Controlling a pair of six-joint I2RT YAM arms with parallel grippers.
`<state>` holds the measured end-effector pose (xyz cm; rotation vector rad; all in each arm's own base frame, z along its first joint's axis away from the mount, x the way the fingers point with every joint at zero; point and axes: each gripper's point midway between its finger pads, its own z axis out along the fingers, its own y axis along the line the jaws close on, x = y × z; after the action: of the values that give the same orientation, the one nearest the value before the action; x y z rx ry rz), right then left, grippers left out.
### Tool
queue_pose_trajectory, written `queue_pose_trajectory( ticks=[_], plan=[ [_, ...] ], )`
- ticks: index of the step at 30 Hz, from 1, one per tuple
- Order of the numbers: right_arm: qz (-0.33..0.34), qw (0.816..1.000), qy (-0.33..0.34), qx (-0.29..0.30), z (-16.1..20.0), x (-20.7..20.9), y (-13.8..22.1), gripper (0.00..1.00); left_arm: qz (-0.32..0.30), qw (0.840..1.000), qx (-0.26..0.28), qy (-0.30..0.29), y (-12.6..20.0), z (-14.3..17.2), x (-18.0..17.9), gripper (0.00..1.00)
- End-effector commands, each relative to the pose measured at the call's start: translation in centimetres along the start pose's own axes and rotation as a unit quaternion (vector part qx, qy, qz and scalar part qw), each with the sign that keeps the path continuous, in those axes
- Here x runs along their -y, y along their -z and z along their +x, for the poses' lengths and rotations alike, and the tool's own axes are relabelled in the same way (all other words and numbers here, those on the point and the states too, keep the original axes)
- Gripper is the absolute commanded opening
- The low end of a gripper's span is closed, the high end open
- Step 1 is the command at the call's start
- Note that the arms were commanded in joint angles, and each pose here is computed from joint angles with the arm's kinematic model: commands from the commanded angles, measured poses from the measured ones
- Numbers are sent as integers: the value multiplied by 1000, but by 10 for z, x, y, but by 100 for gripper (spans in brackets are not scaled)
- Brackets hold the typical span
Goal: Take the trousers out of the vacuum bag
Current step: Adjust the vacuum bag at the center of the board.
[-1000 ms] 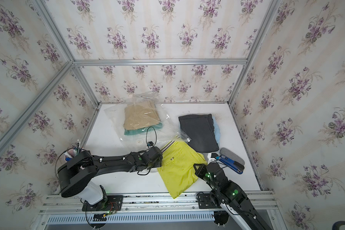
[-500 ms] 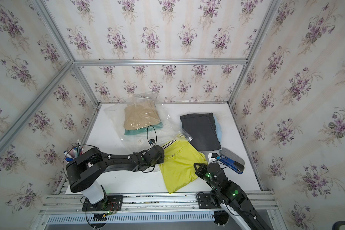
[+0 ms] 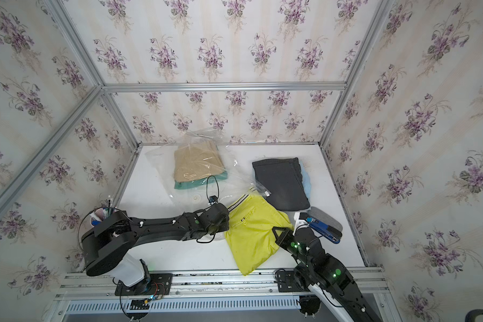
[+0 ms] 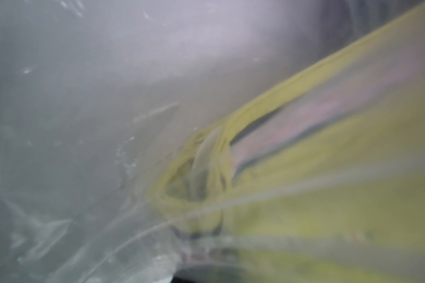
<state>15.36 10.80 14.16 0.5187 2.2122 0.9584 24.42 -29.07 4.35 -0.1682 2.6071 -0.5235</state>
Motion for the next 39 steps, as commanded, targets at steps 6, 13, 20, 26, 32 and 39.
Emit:
queue_pose_trajectory(
  ticks=[6,13,20,26,32,39],
  plan=[
    [-35,994,23,100,-50,-42,34,0,-19,999,-13,-22,27,11,5,0],
    [-45,988,49,141,-75,-67,65,0,10,999,4,-43,55,7,41,0],
    [-43,978,66,192,-99,-81,99,0,51,997,21,-52,83,0,78,0],
    [-39,970,79,227,-116,-90,123,0,92,993,21,-72,103,2,119,0],
    [-45,959,85,266,-131,-99,149,0,109,989,26,-101,116,-4,151,0],
    [-40,959,94,264,-132,-103,144,0,112,981,74,-141,148,-46,183,1]
  ],
)
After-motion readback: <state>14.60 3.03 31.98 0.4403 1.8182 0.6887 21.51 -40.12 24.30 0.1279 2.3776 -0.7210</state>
